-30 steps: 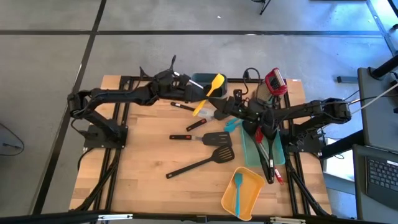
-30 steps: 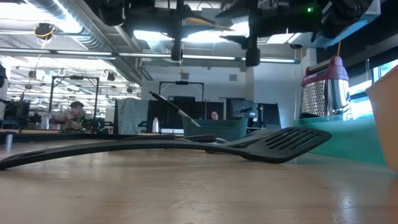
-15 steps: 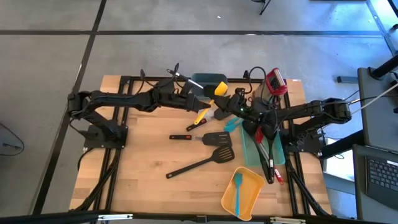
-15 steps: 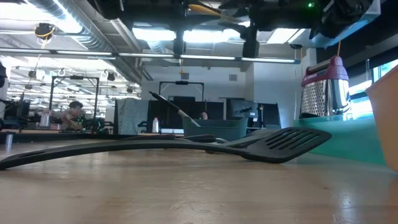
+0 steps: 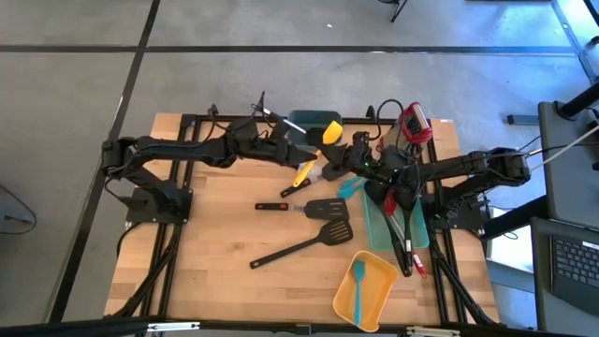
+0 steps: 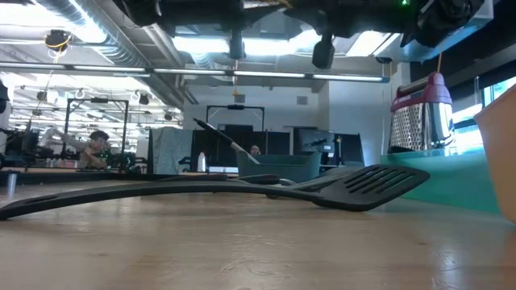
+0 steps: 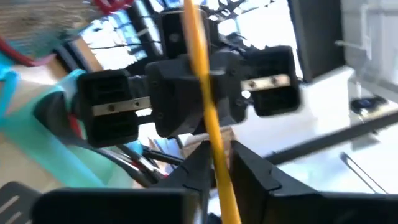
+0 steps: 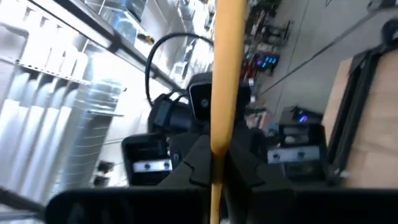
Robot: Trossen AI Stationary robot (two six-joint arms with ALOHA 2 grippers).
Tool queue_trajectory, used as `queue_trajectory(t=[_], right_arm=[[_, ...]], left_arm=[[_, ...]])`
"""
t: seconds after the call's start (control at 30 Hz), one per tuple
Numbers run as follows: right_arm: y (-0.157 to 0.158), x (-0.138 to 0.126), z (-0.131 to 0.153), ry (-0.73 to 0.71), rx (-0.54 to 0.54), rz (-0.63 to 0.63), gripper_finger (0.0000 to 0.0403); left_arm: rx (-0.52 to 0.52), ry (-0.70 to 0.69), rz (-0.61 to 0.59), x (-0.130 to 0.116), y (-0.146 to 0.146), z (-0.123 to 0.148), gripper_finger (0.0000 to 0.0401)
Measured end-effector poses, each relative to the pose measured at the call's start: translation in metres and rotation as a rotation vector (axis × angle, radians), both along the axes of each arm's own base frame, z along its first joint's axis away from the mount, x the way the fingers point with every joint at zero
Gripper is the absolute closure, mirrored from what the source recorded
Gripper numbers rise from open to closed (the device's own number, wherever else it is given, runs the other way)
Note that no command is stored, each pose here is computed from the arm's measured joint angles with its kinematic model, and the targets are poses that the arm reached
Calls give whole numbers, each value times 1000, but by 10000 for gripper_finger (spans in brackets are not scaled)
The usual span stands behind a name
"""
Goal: Pick & Place Kitchen Items
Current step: Put the small yellow spatula into the yellow bin
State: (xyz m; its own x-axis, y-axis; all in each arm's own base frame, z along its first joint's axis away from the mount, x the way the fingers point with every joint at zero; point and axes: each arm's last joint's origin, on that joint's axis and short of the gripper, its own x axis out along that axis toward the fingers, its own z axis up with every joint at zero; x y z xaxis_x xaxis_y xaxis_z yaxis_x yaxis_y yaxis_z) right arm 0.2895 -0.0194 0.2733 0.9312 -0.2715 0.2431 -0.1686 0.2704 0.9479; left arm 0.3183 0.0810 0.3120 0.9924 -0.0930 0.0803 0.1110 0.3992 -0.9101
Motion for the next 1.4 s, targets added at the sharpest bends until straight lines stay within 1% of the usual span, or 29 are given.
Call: queue_trajectory(t=[0.1,0.23,0.33,0.47,0.6,0.7,0.83,1.0,1.1,1.23,1.4], right_arm=[[2,-2,4,-25,37,65,387],[7,-1,-2,-10,170,166,387],[19,-1,-1,-17,238,239,387],[50,-1,-9,73,309,323,387],[94,-8,-19,186,419,317,387],[131,-16,-17,298,488,290,387],[174,-31,1,431,543,248,387],[213,-57,30,634,584,205,387],[231,-65,36,791,638,268,387],[253,-65,23,933,698,341,387],[262,-50,-5,1075,729,354,387]], left_arm=[[36,-78,-43,-4,0,10,314],[73,-251,-65,-17,-2,37,279],[83,-285,-40,-27,1,47,262],[113,-340,14,-50,10,66,252],[125,-292,-5,-65,14,72,253],[156,-258,-1,-77,10,77,257],[211,-186,-14,-86,-4,78,263],[265,-136,-26,-95,-21,79,270],[291,-141,-54,-96,-29,80,273],[316,-159,-75,-96,-40,82,277],[325,-169,-107,-94,-52,82,278]])
